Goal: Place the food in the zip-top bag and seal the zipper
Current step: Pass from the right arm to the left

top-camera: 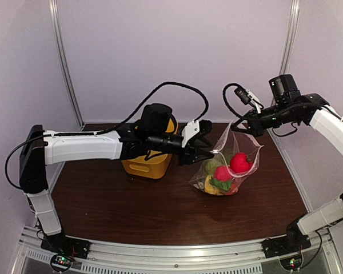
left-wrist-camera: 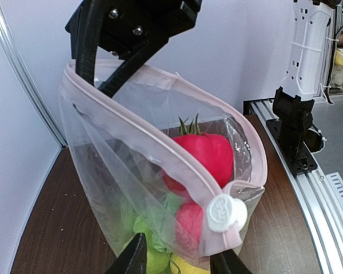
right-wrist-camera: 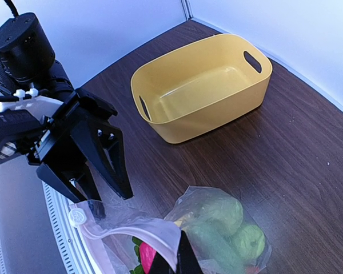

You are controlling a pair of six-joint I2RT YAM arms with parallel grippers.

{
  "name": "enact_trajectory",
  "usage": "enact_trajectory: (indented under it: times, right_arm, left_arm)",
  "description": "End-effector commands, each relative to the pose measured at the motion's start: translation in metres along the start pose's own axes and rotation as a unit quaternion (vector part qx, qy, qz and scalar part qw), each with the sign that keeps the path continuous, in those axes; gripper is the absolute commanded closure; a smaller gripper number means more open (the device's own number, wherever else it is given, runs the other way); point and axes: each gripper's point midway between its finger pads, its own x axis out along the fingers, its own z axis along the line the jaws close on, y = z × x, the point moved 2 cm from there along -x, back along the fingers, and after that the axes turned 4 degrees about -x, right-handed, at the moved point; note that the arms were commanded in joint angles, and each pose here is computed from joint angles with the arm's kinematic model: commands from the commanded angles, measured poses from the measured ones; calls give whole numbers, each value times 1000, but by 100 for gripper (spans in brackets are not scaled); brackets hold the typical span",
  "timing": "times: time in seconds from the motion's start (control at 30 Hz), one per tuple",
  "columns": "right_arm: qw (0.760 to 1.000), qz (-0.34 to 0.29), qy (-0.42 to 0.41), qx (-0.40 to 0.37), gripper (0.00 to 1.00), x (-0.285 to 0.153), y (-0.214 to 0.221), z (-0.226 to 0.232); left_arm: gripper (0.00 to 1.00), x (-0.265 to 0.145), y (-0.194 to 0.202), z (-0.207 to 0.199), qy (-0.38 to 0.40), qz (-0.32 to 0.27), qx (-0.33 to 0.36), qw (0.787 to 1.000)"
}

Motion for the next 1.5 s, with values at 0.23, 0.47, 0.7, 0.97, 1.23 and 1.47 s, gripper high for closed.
enact_trajectory:
  times: [0.23,0.47,0.7,0.97,1.23,1.47]
  right_arm:
    - [1000,-14,-2,1,100,0,-6,0]
    - [1000,-9,6,2,100,2,-2,-3]
    - [1000,0,21,4,100,4,3,-9]
    - [999,41,19,10,76,-30,11,-42]
    - [990,131,-11,-56,66,-52,82,-33]
    - [981,161,-5,-106,65,-60,100,-30]
  left_arm:
    - [72,13,4,-7,11,-27,12,1000]
    - [78,13,0,-4,3,-32,5,999]
    - [96,12,-2,-5,4,-40,-1,999]
    - [100,14,1,-4,4,-37,-31,999]
    - [100,14,4,-5,10,-24,-53,998]
    - [100,13,7,-3,6,-15,-53,998]
